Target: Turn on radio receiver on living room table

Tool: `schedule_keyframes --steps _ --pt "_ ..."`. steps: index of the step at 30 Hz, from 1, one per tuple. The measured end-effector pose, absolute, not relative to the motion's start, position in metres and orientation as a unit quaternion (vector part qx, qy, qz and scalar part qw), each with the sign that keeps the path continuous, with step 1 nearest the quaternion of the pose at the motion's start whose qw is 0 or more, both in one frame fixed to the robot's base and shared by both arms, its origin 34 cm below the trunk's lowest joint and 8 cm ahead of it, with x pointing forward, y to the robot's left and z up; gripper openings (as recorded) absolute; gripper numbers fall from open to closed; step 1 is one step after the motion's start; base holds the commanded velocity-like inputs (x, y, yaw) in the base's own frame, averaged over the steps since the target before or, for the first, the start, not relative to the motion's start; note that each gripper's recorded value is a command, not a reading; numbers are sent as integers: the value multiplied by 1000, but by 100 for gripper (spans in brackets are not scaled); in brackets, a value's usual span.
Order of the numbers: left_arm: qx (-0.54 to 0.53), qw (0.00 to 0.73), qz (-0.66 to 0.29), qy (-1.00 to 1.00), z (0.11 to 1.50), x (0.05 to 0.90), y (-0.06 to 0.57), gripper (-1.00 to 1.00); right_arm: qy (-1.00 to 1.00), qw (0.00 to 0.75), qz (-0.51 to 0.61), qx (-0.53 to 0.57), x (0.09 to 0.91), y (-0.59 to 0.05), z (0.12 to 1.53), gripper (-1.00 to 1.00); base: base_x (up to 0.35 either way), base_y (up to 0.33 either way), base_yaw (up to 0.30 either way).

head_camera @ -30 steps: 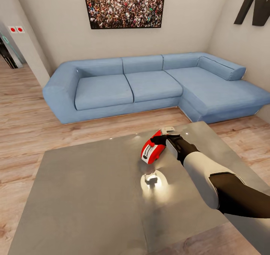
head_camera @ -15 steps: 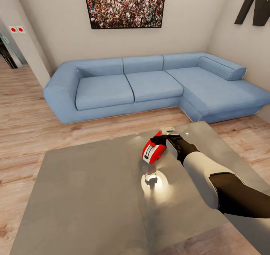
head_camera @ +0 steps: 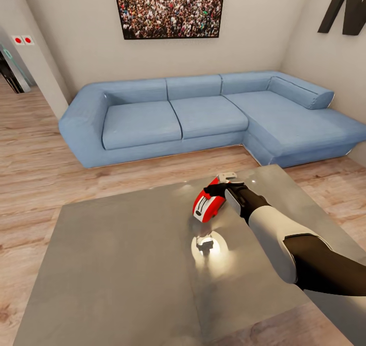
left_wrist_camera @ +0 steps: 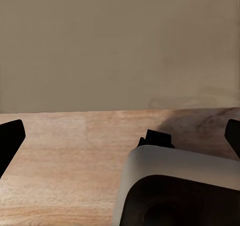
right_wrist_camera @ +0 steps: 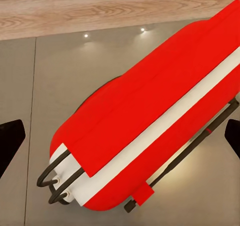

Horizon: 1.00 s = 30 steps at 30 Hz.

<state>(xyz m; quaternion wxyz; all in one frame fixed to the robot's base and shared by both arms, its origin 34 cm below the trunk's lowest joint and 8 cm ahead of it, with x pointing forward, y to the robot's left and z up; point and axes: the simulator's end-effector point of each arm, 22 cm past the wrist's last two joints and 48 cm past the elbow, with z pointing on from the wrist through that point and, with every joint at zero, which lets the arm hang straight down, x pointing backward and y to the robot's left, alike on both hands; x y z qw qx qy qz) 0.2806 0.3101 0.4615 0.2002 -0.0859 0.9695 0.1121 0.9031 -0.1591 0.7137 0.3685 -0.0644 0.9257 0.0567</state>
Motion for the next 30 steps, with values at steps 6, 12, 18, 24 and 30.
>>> schedule_keyframes --steps 6,12,18,24,30 --pt "-86 200 112 970 461 281 310 100 926 369 55 -64 903 -160 714 100 -45 45 0" --pt "-86 200 112 970 461 280 310 100 926 369 54 -63 903 -160 714 100 -71 142 0" --pt "-86 199 112 970 461 280 310 100 926 369 53 -64 903 -160 714 100 -11 24 0" --pt "-86 200 112 970 461 280 310 100 926 369 53 -64 904 -160 714 100 -1 3 0" --pt "-86 200 112 970 461 280 310 100 926 369 53 -64 903 -161 714 100 0 0 0"
